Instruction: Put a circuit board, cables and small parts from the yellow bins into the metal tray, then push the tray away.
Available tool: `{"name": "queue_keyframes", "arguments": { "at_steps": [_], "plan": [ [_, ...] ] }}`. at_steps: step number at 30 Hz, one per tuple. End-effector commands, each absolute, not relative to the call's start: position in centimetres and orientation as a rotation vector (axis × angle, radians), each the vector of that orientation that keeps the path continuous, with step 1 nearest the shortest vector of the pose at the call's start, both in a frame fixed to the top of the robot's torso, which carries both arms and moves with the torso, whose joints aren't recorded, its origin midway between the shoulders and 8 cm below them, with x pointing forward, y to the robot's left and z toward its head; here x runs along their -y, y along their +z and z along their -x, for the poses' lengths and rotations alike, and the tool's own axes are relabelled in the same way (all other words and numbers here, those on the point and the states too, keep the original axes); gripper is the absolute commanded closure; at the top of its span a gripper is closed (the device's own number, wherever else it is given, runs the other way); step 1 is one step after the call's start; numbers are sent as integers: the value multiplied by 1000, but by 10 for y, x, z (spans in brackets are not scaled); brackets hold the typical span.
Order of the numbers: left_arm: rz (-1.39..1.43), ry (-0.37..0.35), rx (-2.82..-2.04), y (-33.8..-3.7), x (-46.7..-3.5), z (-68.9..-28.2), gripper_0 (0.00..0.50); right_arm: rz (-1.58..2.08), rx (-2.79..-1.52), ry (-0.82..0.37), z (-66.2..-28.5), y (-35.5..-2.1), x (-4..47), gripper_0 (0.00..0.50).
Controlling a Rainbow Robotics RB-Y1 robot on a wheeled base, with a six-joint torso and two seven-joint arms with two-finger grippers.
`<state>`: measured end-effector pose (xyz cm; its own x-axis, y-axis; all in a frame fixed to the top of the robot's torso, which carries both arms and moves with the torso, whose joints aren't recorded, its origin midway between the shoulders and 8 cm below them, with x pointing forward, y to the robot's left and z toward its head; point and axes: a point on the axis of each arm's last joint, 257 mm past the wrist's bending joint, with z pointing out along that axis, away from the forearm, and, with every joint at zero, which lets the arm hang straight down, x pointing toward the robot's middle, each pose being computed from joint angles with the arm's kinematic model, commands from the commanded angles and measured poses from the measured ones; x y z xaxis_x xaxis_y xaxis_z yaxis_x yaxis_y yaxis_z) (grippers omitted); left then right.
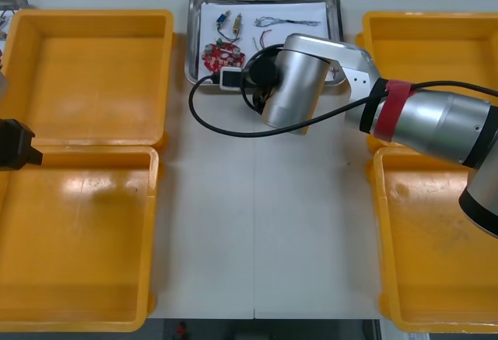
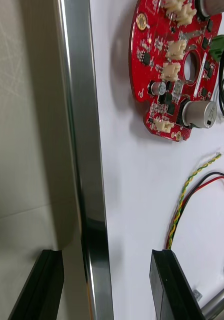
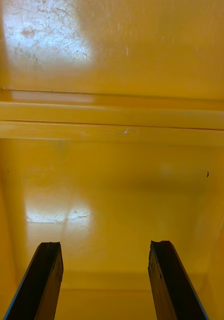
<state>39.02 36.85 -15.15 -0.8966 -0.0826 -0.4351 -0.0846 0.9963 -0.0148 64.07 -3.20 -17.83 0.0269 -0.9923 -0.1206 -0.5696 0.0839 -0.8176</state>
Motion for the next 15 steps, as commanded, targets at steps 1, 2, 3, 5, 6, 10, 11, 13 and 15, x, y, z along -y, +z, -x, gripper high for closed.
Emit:
{"name": "queue_keyframes", "arguments": {
  "at_steps": [1,2,3,5,6,10,11,13,15],
  "plan": [
    [25,37,-2678,-146,-374,-387,0,1545,-1596,-675,-637,-131,-2,0],
    [25,37,-2678,-146,-374,-387,0,1536,-1618,-660,-633,-131,-1,0],
    [25,37,-2678,-146,-374,-387,0,1534,-1623,-651,-630,-130,-2,0],
    [25,37,-2678,-146,-374,-387,0,1524,-1650,-615,-619,-131,-5,0],
    [25,37,-2678,-146,-374,-387,0,1521,-1669,-597,-612,-133,-5,0],
    [25,37,-2678,-146,-374,-387,0,1514,-1718,-562,-592,-131,-6,0],
    [25,37,-2678,-146,-374,-387,0,1509,-1741,-547,-584,-131,-3,0],
    [25,37,-2678,-146,-374,-387,0,1501,-1767,-519,-572,-129,-2,0],
    [25,37,-2678,-146,-374,-387,0,1493,-1814,-489,-553,-129,3,0]
  ]
}}
